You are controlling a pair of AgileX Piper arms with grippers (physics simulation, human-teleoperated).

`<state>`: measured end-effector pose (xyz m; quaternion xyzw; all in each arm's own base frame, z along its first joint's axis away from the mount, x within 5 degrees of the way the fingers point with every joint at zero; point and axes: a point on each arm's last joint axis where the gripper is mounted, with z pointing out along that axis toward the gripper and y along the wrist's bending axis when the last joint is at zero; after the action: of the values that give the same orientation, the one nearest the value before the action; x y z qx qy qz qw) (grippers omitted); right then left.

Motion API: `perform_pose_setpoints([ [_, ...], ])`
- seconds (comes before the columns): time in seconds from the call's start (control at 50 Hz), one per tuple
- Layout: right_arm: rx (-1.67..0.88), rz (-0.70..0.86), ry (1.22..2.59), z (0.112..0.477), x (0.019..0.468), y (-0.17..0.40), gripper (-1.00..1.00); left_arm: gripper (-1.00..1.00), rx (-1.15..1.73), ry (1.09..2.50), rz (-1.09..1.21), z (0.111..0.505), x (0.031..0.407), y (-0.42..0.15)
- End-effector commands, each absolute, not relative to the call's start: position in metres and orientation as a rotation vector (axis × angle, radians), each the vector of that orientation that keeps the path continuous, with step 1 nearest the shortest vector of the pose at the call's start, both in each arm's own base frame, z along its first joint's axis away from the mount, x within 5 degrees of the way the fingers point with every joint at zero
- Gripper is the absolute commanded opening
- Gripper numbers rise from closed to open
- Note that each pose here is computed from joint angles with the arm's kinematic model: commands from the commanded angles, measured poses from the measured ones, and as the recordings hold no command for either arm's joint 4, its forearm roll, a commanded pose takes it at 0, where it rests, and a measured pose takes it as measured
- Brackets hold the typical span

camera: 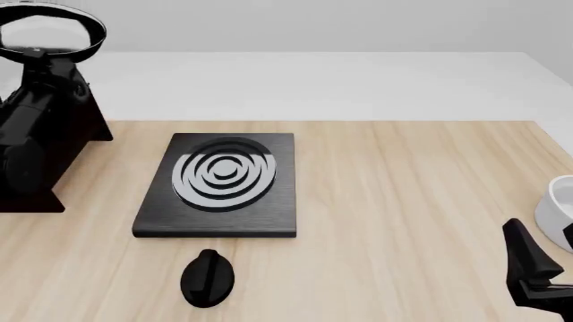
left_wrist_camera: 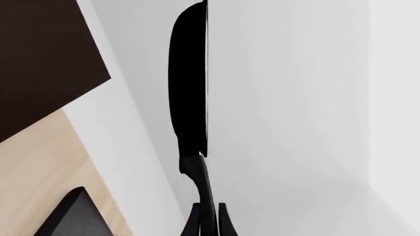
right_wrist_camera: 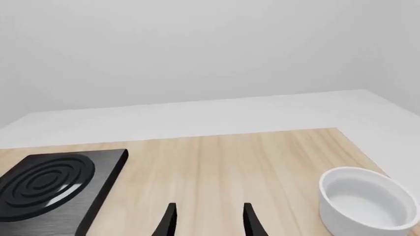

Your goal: Put the frying pan on top of the cabinet.

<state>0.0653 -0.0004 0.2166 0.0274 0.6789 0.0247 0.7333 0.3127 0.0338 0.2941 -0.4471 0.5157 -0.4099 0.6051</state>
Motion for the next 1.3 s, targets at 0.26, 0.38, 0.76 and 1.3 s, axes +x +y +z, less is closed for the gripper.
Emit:
perform_pose_setpoints([
  [0.26,0.049,0.05,1.496,0.215,0.065,0.0,1.0,-1.0,-1.031,1.167,-0.939,0.3,0.324,0.045],
  [0.38,0.045,0.048,1.496,0.216,0.066,0.0,1.0,-1.0,-1.043,1.159,-0.928,0.298,0.327,0.051],
  [0.76,0.037,0.045,1.496,0.219,0.065,0.0,1.0,-1.0,-1.088,1.156,-0.906,0.285,0.335,0.062],
  [1.3,0.039,0.046,1.498,0.219,0.067,0.0,1.0,-1.0,-1.144,1.138,-0.9,0.273,0.34,0.074],
])
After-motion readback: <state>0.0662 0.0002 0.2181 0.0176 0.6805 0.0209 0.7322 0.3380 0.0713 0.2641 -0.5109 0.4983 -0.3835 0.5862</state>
